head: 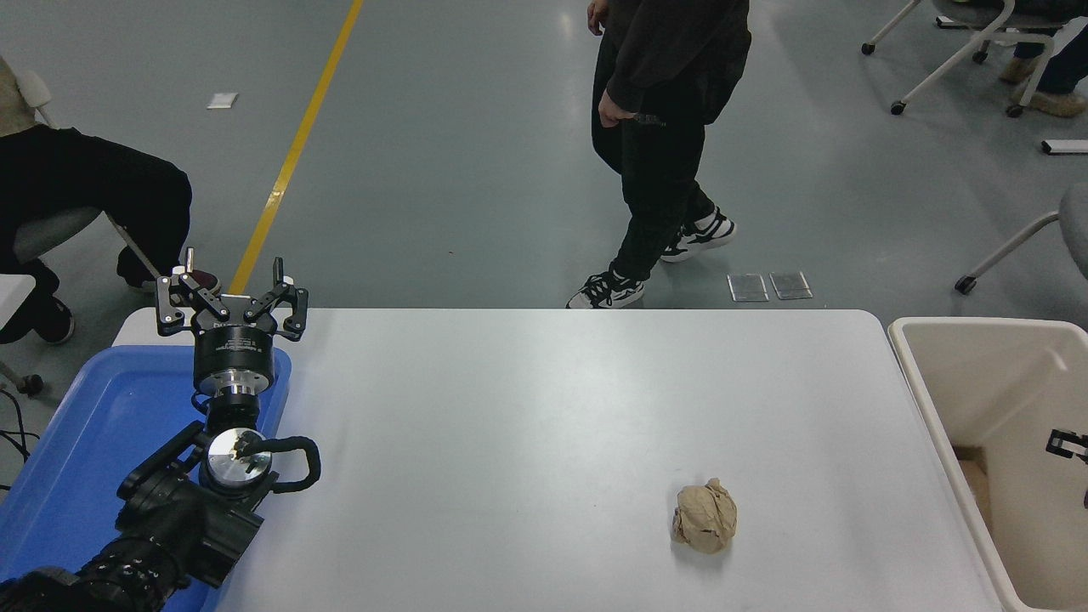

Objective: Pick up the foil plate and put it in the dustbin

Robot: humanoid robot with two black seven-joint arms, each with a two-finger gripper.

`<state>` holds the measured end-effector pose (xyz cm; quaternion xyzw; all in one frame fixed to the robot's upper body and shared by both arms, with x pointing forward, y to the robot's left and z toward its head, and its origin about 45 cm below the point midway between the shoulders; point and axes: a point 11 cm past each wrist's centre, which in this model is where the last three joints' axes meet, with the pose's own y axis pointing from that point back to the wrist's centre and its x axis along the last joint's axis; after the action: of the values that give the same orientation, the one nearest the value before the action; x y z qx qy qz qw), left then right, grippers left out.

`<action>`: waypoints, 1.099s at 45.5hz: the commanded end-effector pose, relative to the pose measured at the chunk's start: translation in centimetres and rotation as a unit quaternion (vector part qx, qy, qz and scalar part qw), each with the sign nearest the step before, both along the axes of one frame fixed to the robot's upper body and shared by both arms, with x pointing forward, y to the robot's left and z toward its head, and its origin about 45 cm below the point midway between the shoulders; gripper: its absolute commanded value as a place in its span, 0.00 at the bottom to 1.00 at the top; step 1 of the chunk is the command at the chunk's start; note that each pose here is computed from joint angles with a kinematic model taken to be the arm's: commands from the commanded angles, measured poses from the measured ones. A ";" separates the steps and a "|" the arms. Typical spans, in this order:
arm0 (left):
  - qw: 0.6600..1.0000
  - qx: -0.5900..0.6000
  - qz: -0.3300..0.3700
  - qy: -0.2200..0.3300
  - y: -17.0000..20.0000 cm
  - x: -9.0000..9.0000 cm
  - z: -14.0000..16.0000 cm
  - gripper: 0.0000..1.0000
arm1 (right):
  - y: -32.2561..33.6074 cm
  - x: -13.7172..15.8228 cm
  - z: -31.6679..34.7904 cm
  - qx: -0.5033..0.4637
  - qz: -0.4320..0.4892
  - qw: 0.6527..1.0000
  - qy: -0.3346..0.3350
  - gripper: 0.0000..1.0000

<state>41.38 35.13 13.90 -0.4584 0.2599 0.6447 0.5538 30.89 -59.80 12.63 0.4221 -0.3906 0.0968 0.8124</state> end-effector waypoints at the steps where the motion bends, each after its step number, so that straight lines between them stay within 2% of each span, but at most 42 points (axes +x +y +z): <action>1: 1.000 -0.001 0.000 0.000 -0.1 0.0 0.0 0.99 | -0.3 3.5 5.6 -0.055 0.060 0.997 0.020 1.00; 7: 1.000 -0.001 0.000 0.000 -0.1 0.0 0.0 0.99 | 1.3 4.3 8.7 -0.019 0.056 0.998 0.020 1.00; 12: 1.000 -0.001 0.000 0.000 -0.1 0.0 0.0 0.99 | 5.3 5.7 11.3 0.034 0.070 0.997 0.011 1.00; 23: 1.000 0.000 0.000 0.000 0.0 0.0 0.0 0.99 | 17.1 8.4 18.7 0.166 0.120 0.978 0.037 1.00; 27: 1.000 0.000 0.000 0.000 0.0 0.0 0.0 0.99 | 21.6 8.1 21.8 0.224 0.135 0.964 0.055 1.00; 34: 1.000 0.000 -0.001 0.000 0.0 0.0 0.0 0.99 | 27.1 6.5 23.7 0.245 0.181 0.945 0.117 1.00; 50: 1.000 0.000 0.000 0.000 0.0 0.0 0.0 0.99 | 32.5 3.2 23.9 0.288 0.203 0.911 0.214 1.00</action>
<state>41.35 35.14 13.87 -0.4582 0.2601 0.6449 0.5537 36.73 -31.34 35.27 0.6907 -0.1913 0.0760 0.6933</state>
